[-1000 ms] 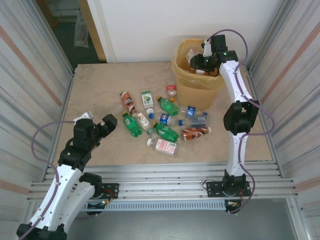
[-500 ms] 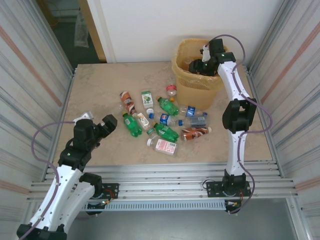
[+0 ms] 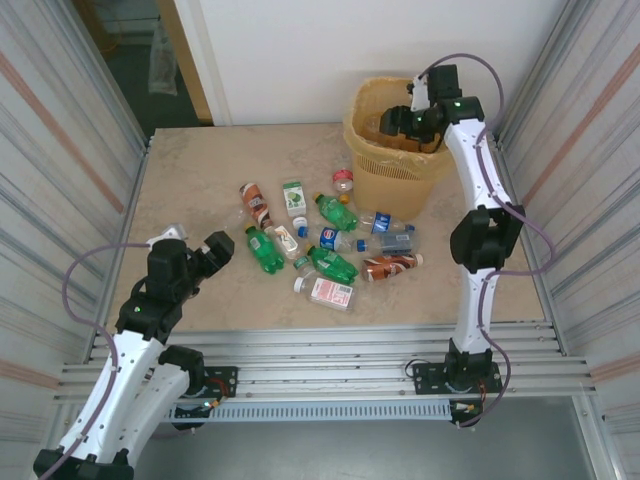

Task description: Put the plastic bottles in the bin

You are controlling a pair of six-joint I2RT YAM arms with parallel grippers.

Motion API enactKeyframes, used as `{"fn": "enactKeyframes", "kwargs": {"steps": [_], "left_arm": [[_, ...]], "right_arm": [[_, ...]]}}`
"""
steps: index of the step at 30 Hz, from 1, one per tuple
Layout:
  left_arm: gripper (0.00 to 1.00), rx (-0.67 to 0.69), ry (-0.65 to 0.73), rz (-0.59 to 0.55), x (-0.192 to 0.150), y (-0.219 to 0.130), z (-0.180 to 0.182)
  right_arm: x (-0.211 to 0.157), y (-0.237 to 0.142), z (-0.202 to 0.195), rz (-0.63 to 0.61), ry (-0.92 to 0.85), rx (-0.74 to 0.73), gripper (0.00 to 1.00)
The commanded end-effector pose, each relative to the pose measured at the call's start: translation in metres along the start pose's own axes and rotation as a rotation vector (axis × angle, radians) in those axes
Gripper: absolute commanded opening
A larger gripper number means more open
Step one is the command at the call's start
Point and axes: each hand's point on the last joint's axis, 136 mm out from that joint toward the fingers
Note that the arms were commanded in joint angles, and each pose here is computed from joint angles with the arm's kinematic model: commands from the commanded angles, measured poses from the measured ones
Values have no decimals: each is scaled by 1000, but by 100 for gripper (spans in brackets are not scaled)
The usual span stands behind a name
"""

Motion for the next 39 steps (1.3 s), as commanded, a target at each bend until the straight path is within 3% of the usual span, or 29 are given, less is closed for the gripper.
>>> {"fn": "enactKeyframes", "kwargs": {"steps": [1,16,27,39], "left_arm": [[99,28,57,-17,9,-6,2],[99,103,354,105,27,13,-6],[99,202,640,398,29,70,0],[99,177,723,662,11,125,32]], "right_arm": [[23,-62,34,-120,-52,55,71],[19,-148,48,-309,-55,46,76],[-23,-176,20,-395,8,-23,86],[-55,-198,1,-423,48,-67,94]]}}
Point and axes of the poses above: each hand's point on the last joint's axis, 136 mm out from that joint toward the fingers, its own y axis out along the fingers, its own z axis along the line the jaws close on, x = y × z, and after that the axes turned 12 degrees about y, right-handed
